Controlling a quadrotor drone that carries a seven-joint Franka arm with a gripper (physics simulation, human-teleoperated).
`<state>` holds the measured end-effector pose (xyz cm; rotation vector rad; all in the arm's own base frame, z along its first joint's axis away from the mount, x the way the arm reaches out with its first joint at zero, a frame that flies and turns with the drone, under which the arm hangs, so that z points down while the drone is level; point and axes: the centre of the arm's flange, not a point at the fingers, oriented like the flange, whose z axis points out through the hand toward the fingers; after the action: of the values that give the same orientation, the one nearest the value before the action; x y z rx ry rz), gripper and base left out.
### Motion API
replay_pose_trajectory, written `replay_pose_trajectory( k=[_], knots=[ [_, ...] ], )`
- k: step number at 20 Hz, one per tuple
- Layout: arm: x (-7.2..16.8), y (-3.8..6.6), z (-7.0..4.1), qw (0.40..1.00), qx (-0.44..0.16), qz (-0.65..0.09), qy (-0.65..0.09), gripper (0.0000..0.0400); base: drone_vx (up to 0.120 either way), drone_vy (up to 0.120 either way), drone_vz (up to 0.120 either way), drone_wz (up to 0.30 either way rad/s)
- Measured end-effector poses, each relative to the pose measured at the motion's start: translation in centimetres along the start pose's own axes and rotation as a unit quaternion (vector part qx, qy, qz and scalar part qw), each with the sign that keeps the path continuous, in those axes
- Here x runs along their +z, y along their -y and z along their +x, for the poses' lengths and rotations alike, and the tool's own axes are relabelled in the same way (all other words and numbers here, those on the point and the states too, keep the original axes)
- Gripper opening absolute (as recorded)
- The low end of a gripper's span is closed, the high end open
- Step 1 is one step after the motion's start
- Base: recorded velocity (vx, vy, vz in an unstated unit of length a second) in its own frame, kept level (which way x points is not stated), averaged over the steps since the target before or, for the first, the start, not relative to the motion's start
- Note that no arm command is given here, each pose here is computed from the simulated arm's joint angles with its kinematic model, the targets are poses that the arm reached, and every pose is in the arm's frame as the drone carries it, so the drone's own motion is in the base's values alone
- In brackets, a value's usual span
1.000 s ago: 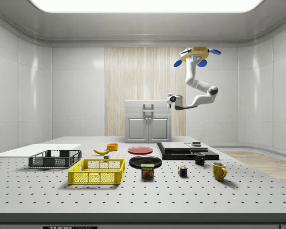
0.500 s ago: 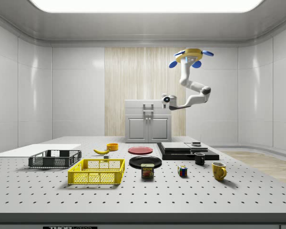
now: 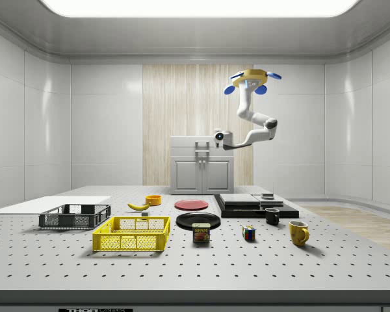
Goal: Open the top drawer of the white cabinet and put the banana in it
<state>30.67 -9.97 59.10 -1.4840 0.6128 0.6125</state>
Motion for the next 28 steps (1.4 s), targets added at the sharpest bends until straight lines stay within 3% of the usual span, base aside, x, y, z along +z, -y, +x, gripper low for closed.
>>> replay_pose_trajectory(
  k=[16,21,28],
  knots=[
    [0.0,0.0,0.0,1.000,0.000,0.000,0.000,0.0400,0.118,-0.090,0.000,0.000],
    [0.9,0.0,0.0,1.000,0.000,0.000,0.000,0.0400,0.000,0.000,0.000,0.000],
    [3.9,0.0,0.0,1.000,0.000,0.000,0.000,0.0400,0.000,0.000,0.000,0.000]
  ],
)
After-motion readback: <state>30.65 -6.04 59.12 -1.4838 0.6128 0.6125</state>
